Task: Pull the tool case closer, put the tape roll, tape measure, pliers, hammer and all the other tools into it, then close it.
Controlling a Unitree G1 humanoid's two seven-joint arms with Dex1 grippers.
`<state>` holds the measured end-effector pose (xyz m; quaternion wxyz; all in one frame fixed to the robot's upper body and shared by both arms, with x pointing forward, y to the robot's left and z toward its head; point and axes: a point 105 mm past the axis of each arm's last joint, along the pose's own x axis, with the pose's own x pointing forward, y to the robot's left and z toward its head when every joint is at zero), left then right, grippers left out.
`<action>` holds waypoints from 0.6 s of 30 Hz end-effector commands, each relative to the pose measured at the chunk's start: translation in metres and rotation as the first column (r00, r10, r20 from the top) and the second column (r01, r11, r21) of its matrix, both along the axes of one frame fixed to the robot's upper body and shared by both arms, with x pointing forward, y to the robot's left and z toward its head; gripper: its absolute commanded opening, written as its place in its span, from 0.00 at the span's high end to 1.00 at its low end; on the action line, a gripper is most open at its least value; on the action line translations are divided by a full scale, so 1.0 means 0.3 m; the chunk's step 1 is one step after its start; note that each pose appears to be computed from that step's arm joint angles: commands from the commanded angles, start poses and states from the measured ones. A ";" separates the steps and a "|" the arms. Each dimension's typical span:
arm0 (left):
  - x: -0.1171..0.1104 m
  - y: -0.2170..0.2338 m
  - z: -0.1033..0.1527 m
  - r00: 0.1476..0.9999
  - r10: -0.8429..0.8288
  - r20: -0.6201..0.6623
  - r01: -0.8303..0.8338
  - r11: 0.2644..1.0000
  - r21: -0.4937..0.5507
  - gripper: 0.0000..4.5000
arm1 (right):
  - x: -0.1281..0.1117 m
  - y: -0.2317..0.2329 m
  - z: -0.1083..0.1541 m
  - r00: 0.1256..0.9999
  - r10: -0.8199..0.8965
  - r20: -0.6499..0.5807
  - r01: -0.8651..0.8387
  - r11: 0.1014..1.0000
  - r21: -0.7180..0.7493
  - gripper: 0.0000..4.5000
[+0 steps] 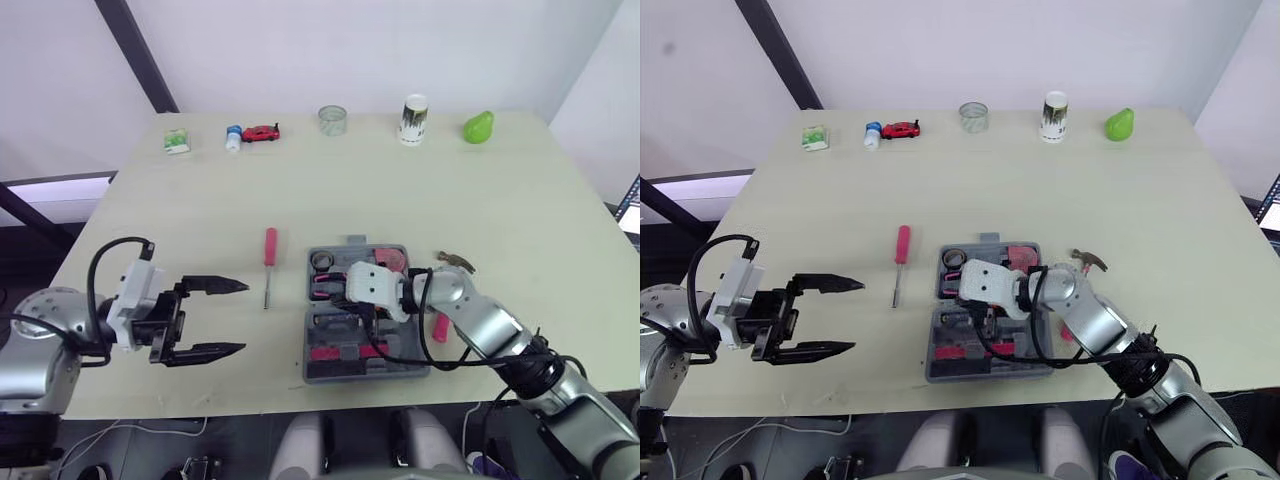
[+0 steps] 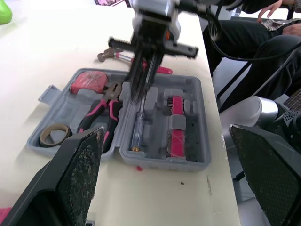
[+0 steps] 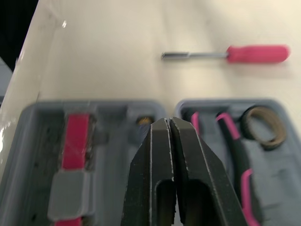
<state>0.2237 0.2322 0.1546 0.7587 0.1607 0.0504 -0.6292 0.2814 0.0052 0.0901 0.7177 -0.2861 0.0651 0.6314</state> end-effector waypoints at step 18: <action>-0.024 -0.004 0.010 0.997 -0.073 0.013 0.073 0.997 0.028 0.00 | 0.038 -0.043 -0.163 0.992 -0.086 -0.090 0.077 0.993 -0.095 0.98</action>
